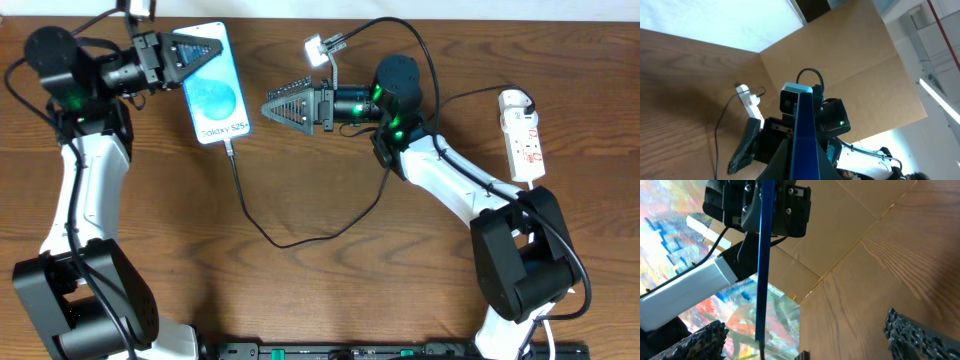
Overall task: Plug charger to phone and switch on socket
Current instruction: 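Open the right gripper and retract it up and right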
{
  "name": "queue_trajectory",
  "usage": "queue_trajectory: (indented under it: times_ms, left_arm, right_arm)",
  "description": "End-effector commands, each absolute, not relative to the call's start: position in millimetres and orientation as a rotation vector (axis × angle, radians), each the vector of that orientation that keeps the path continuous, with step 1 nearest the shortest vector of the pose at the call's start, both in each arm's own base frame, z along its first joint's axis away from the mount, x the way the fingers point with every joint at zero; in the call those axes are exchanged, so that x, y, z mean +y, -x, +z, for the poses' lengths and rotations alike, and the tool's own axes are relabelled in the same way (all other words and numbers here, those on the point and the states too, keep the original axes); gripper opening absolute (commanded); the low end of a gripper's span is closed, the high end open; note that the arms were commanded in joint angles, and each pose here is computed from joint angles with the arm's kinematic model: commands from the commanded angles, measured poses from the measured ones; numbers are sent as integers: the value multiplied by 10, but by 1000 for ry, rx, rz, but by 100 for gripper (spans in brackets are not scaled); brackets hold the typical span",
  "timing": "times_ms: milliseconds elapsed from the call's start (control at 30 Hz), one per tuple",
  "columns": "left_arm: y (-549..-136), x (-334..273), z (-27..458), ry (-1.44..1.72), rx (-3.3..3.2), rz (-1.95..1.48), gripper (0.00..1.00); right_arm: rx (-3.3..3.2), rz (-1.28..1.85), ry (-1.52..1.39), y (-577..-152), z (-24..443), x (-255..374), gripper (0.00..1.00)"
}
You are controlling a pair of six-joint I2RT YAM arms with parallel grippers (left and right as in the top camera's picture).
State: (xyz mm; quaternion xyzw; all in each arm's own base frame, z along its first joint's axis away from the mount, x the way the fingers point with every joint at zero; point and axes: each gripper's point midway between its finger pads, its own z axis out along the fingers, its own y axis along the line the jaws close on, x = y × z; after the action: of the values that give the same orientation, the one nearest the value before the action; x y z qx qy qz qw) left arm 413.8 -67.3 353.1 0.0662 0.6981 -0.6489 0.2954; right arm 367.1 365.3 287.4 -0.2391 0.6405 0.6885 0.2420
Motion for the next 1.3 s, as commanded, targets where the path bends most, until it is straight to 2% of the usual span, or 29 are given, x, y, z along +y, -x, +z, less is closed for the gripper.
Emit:
queue_trajectory:
  times_ms: [0,167,367,767,967,1267]
  left_arm:
    - [-4089,-585,3663,-212,1840,-1689,7]
    - [-4096,-531,3664,-200,1837,-1679,7]
    - [-4099,-510,3664,-195,1836,-1676,7]
    - [-4098,-511,3663,-225,1823,-1653,7]
    - [-4099,-510,3601,-247,1813,-1634,7]
    - [-4115,-503,3240,-172,1845,-1657,7]
  right_arm:
    - [1742,1874,671,-3716,2871,3617,99]
    - [1755,1850,688,-3728,2804,3603,99]
    - [1895,1769,600,-3898,2477,3495,99]
    - [2227,1381,381,-4157,1703,3212,99]
    - [2307,1107,316,-4190,1692,2928,99]
    - [2278,870,250,-4150,2088,2581,99]
